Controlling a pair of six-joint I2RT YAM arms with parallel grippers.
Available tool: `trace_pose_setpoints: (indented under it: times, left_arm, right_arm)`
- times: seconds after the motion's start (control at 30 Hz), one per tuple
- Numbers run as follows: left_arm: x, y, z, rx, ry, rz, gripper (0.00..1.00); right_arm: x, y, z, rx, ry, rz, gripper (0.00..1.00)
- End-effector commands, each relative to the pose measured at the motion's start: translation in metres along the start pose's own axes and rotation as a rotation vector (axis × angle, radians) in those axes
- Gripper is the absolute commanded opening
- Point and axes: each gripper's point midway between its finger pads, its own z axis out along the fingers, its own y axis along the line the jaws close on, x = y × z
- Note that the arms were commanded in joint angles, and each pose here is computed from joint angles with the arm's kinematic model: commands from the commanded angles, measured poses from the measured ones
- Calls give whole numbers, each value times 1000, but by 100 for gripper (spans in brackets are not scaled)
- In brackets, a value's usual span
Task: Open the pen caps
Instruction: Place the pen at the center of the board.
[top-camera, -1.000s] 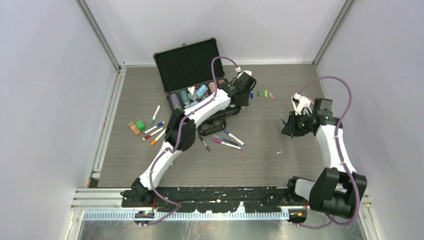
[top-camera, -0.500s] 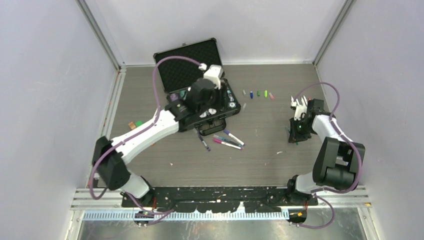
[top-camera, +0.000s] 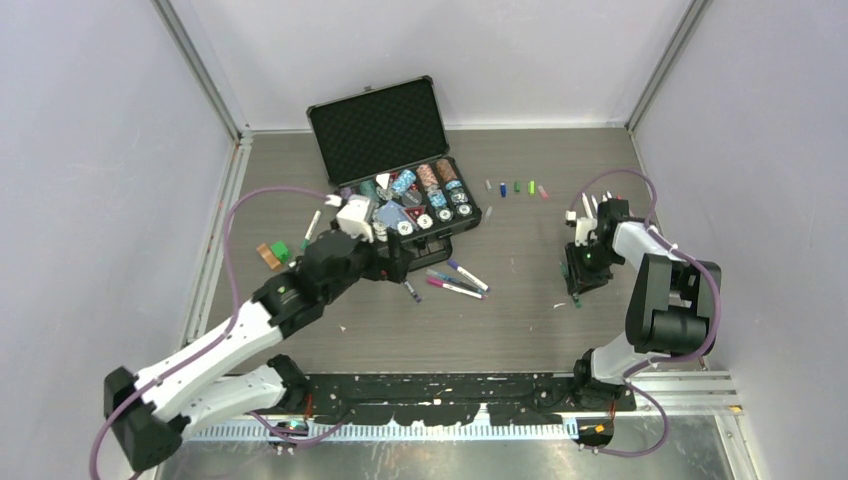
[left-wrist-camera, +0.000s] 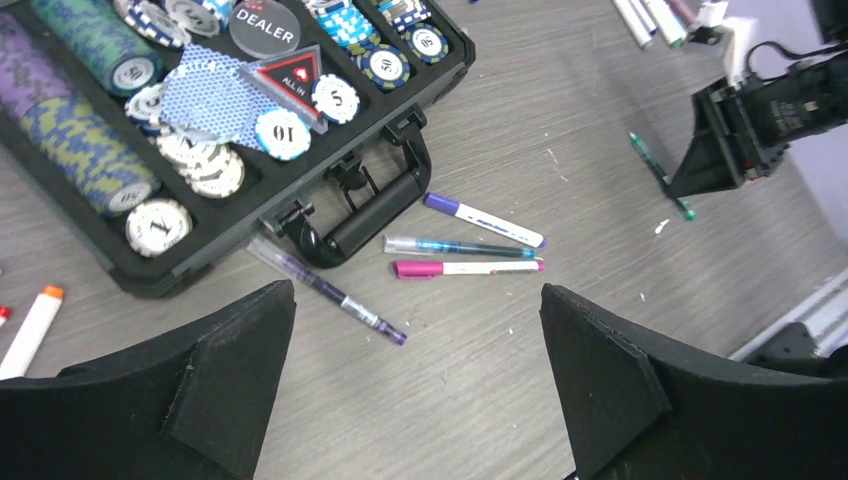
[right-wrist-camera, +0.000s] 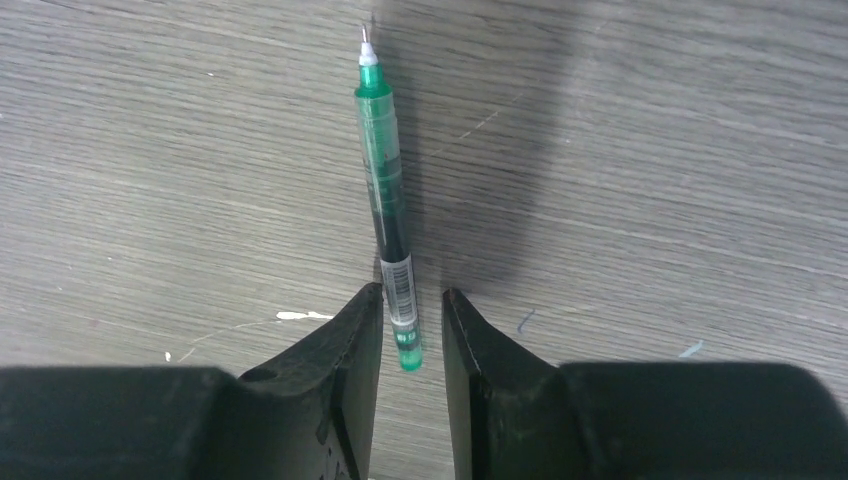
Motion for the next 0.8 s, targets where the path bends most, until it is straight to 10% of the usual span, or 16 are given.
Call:
trace_pose_setpoints:
  times: [0.0,0.5,0.77]
  left_arm:
    - [12,9,-22,15,-39,-80,95]
    - [60,-3,-39,197,-39,-313,100]
    - [66,2,-27,167,-48,-366,100]
  right_arm:
    - [-9,-9,-7,46,-20,-2,34]
    - [-42,31,-71,-89,-263,-151,50]
    - [-58,149,-97,-471,-382,-498,51]
